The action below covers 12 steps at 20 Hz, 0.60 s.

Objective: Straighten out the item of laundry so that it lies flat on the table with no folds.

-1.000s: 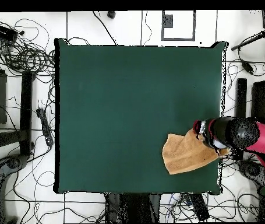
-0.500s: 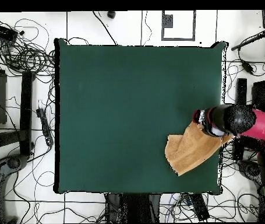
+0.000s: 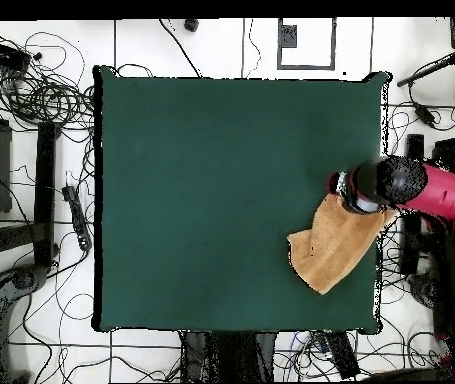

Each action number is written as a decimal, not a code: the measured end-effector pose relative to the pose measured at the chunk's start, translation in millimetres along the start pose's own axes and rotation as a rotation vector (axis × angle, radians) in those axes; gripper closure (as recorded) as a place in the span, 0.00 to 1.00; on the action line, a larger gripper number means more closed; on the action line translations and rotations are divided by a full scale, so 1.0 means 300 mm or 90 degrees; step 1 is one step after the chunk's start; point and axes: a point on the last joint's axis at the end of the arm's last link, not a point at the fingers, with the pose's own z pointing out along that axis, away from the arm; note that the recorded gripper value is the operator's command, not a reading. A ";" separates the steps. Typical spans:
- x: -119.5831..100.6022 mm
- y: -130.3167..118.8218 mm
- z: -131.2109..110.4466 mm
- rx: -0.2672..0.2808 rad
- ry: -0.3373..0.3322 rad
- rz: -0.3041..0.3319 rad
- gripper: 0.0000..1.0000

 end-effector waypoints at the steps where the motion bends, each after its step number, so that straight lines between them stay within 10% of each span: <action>1: -0.006 0.003 0.005 0.001 0.001 0.000 1.00; 12: -0.105 0.037 0.074 0.019 0.022 0.009 1.00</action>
